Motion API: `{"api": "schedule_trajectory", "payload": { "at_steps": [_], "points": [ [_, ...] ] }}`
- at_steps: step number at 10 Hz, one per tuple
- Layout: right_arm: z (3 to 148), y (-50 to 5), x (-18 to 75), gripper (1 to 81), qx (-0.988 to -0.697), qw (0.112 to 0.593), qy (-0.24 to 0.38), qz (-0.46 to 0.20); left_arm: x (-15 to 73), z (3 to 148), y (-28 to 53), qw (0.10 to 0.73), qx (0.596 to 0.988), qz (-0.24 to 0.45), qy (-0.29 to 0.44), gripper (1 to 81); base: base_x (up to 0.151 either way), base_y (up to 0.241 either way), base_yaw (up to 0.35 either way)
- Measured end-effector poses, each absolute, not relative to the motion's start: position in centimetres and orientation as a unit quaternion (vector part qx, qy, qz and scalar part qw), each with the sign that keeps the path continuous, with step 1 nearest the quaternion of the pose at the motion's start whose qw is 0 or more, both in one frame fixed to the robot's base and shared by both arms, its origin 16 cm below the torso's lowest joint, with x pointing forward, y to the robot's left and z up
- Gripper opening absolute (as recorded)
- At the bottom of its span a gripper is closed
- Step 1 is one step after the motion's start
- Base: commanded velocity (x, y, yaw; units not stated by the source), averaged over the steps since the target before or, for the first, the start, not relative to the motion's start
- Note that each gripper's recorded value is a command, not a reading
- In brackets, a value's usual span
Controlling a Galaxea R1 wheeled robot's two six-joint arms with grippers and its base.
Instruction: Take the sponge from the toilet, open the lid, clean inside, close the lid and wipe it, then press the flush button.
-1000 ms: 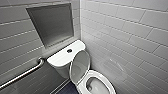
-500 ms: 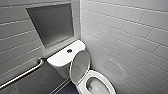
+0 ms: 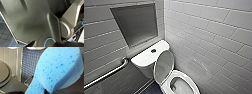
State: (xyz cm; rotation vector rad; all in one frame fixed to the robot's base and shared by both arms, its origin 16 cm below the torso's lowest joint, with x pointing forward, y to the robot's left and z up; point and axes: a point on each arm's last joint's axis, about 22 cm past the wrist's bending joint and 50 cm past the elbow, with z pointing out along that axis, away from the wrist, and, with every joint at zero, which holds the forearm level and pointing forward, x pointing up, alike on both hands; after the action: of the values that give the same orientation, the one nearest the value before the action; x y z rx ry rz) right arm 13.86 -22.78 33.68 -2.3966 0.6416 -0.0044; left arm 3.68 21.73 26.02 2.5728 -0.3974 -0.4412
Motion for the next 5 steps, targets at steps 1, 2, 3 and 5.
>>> {"api": "schedule_trajectory", "payload": {
  "at_steps": [1, 2, 3, 5],
  "points": [
    [33.9, -24.6, 13.1, 1.0, -0.915, 0.312, 0.256, 0.009, 4.7, 26.0, 20.7, 0.258, 0.944, -0.154, -0.136, 81.1, 0.000, 0.000, 0.000],
    [34.3, -25.9, 11.5, 1.0, -0.916, 0.300, 0.264, 0.022, 5.6, 25.9, 19.8, 0.265, 0.943, -0.148, -0.135, 81.1, 0.000, 0.000, 0.000],
    [35.1, -26.2, 9.6, 1.0, -0.915, 0.297, 0.272, 0.040, 6.2, 25.8, 19.1, 0.269, 0.943, -0.144, -0.132, 81.1, 0.000, 0.000, 0.000],
    [36.6, -25.8, 9.5, 1.0, -0.909, 0.308, 0.276, 0.054, 5.8, 25.8, 19.2, 0.267, 0.943, -0.148, -0.130, 81.1, 0.000, 0.000, 0.000]
  ]
}}
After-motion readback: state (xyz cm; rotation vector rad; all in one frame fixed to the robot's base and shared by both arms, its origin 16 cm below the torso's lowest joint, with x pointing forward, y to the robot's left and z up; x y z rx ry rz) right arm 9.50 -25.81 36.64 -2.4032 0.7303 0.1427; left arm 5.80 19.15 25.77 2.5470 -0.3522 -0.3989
